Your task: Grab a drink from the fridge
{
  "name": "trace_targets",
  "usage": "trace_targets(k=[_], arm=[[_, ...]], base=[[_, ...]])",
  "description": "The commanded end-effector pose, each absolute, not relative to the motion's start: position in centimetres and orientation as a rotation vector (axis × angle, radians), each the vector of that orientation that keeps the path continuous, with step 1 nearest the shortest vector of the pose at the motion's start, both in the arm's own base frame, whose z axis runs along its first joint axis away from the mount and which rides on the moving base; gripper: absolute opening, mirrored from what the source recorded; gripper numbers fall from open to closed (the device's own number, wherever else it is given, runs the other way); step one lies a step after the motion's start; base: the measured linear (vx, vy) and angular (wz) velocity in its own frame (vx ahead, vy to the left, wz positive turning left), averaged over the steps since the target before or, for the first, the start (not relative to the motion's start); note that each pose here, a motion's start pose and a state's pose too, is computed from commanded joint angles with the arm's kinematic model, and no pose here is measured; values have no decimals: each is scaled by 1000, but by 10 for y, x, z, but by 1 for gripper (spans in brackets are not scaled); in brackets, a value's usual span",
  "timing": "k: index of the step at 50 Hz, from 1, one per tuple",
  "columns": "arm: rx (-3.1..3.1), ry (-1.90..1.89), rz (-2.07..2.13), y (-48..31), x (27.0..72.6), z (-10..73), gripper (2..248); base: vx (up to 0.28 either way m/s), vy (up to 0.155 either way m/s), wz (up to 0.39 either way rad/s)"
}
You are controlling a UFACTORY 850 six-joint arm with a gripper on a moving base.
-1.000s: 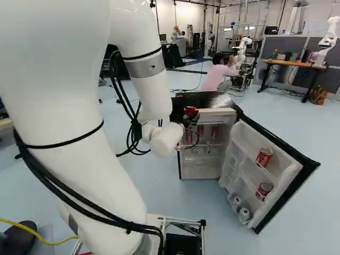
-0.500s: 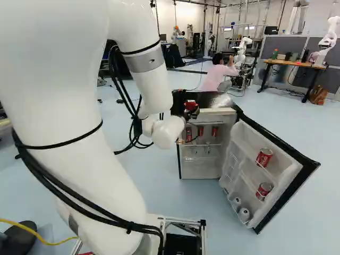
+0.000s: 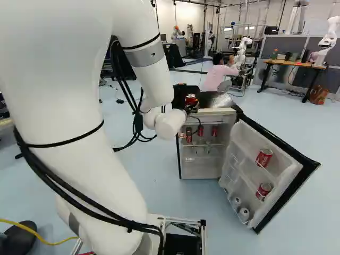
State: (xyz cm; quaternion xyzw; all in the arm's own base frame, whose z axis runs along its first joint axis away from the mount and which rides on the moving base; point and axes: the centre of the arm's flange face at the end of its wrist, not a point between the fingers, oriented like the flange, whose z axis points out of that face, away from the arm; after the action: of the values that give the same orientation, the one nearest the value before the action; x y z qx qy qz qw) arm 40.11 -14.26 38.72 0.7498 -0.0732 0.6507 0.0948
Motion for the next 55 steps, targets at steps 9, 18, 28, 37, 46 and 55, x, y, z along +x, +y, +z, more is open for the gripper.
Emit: trace_targets(k=[9,18,28,37,46,55], arm=[[2242,-209,1915,-144,414,389,98],[2271,-204,1890,-146,429,386,98],[2290,-198,1876,-148,445,384,98],[2289,-190,1883,-151,460,382,98],[2287,-183,1890,-153,475,380,98],[2298,-178,1885,-155,491,371,98]], base=[[0,0,0],[0,0,0],[0,0,0],[0,0,0],[0,0,0],[0,0,0]])
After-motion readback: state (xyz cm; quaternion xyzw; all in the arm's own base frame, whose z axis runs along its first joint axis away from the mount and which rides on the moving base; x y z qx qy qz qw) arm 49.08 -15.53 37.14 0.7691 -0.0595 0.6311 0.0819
